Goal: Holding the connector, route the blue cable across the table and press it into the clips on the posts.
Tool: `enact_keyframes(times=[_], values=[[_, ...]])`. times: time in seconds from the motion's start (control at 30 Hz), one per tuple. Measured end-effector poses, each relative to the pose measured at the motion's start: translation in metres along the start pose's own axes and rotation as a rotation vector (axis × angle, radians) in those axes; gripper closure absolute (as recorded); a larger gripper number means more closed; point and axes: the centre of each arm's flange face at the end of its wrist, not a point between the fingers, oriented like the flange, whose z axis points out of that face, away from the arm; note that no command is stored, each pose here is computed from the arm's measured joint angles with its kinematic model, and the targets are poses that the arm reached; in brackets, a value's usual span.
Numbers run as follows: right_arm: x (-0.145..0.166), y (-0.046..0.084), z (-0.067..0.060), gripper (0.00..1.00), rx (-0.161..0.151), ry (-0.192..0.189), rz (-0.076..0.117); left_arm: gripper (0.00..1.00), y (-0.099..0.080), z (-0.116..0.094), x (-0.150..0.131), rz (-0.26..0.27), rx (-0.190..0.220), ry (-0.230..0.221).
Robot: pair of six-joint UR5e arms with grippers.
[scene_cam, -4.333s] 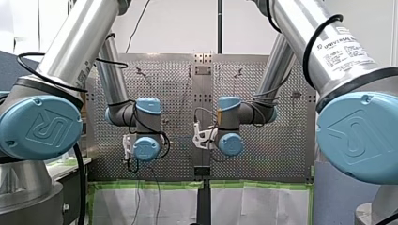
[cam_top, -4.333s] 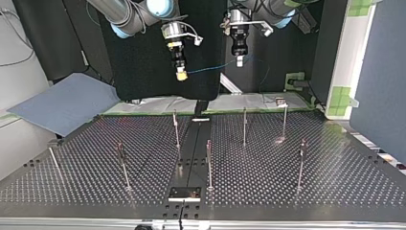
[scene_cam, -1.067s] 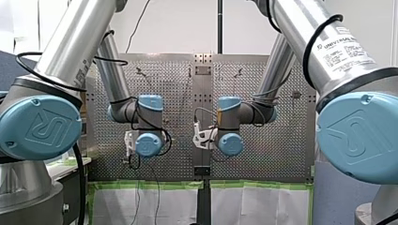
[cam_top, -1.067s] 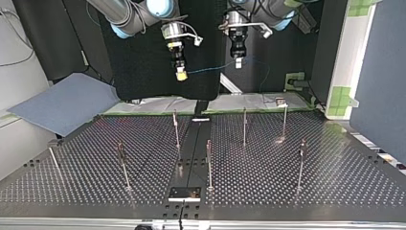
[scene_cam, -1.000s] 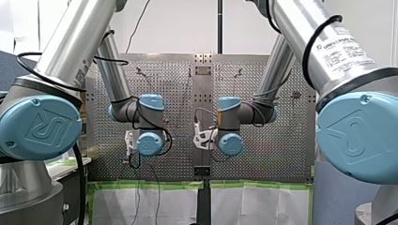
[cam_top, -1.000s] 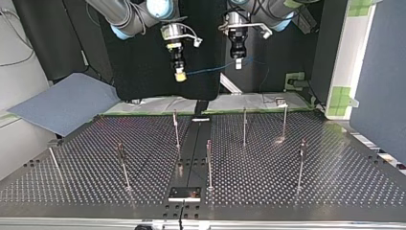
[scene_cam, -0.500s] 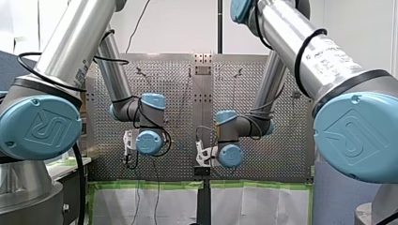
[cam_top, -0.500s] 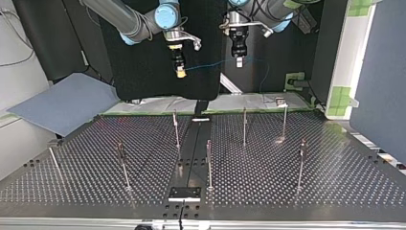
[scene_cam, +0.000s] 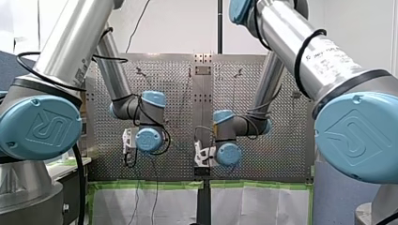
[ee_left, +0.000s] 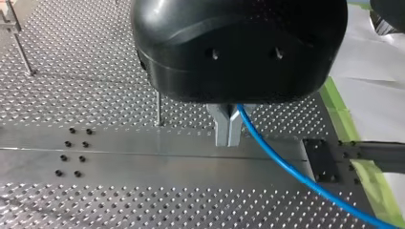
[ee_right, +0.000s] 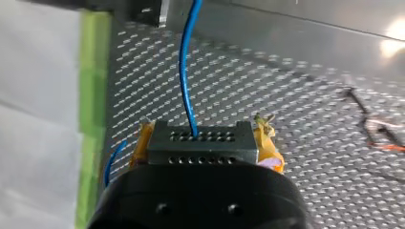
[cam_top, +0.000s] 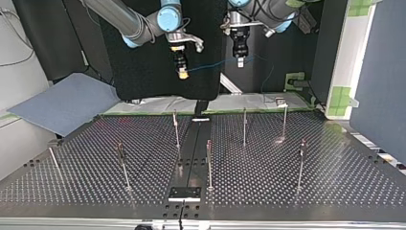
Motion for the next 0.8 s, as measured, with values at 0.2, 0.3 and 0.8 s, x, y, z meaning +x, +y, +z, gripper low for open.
enact_keyframes(times=[0.2,0.3,0.8], values=[[0.033,-0.004,-0.001,1.0,0.043,0.019,0.053,1.0,0.012,0.009,-0.021,-0.009,-0.049,-0.027],[0.054,-0.006,0.001,1.0,0.071,0.036,0.065,1.0,0.022,0.016,-0.032,-0.016,-0.084,-0.038],[0.182,-0.019,0.002,1.0,0.2,0.168,0.081,1.0,0.063,0.031,-0.081,-0.043,-0.205,-0.07]])
